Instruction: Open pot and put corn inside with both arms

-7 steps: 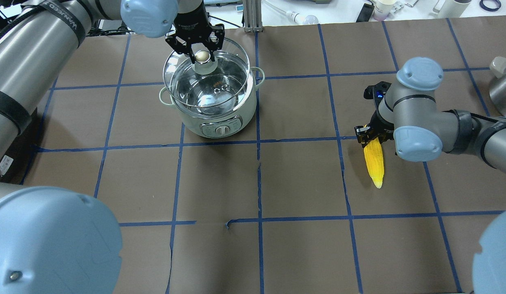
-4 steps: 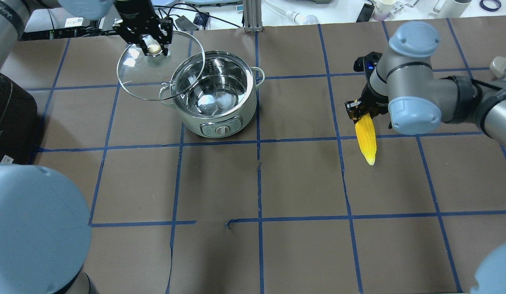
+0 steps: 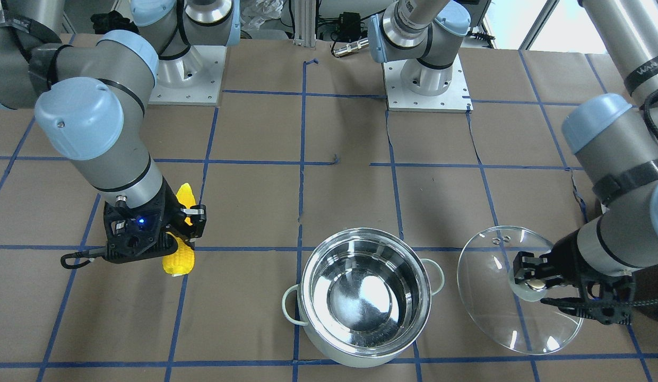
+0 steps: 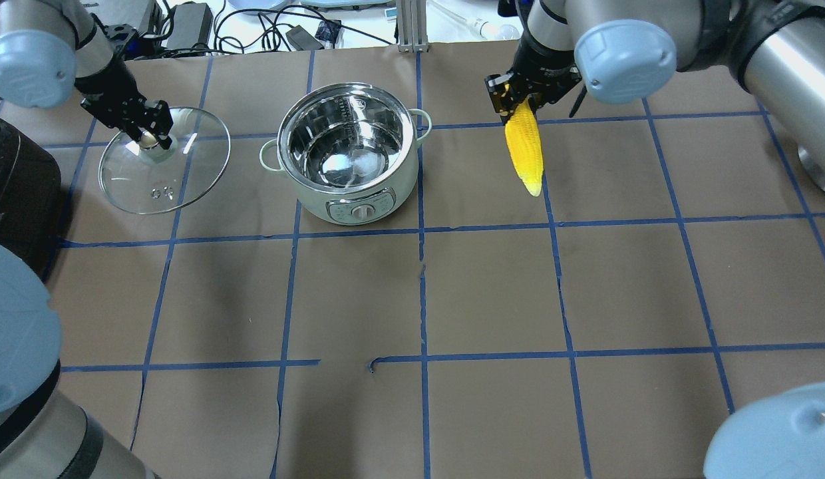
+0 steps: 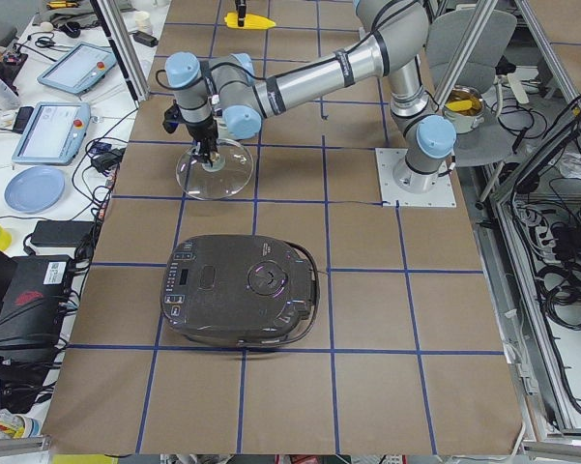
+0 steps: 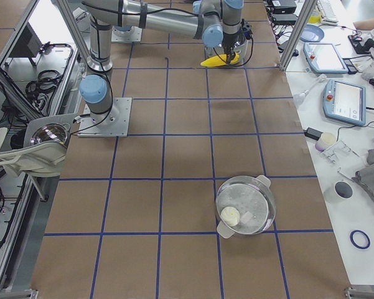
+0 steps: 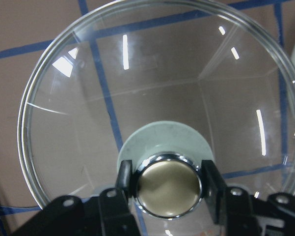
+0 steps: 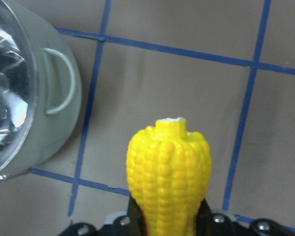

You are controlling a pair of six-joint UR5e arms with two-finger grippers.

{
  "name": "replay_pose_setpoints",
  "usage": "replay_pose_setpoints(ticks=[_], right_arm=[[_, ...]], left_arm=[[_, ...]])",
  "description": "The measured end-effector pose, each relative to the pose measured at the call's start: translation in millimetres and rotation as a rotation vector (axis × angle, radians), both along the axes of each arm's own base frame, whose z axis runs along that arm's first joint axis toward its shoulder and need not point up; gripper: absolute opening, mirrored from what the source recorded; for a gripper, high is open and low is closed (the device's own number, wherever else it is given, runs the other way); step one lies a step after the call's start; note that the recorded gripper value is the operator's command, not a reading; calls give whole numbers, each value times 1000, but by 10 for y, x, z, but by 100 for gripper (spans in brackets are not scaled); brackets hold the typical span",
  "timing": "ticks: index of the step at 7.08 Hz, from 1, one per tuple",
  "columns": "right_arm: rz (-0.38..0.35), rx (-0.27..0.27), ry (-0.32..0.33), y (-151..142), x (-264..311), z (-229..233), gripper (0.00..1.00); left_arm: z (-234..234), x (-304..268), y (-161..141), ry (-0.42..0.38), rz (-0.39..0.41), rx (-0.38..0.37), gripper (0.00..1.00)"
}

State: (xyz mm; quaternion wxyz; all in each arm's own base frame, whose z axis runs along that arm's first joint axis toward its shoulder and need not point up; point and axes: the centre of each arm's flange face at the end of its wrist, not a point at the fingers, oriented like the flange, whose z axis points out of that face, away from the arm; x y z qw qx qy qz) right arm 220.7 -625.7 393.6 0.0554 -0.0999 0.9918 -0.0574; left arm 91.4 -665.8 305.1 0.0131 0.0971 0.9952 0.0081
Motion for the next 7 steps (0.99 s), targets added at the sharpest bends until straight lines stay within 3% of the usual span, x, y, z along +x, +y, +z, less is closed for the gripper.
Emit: replay_pose_setpoints(ticks=[3, 6, 7], right_arm=[[-57, -30, -14, -311, 1055, 223, 27], [-220, -13, -48, -488, 1850, 81, 30], [-264, -4, -59, -499, 2095, -27, 41]], left_arm=[[-475, 194, 630, -19, 44, -44, 0], [-650, 146, 863, -1, 60, -20, 0], [-678, 121, 879, 2, 57, -16, 5]])
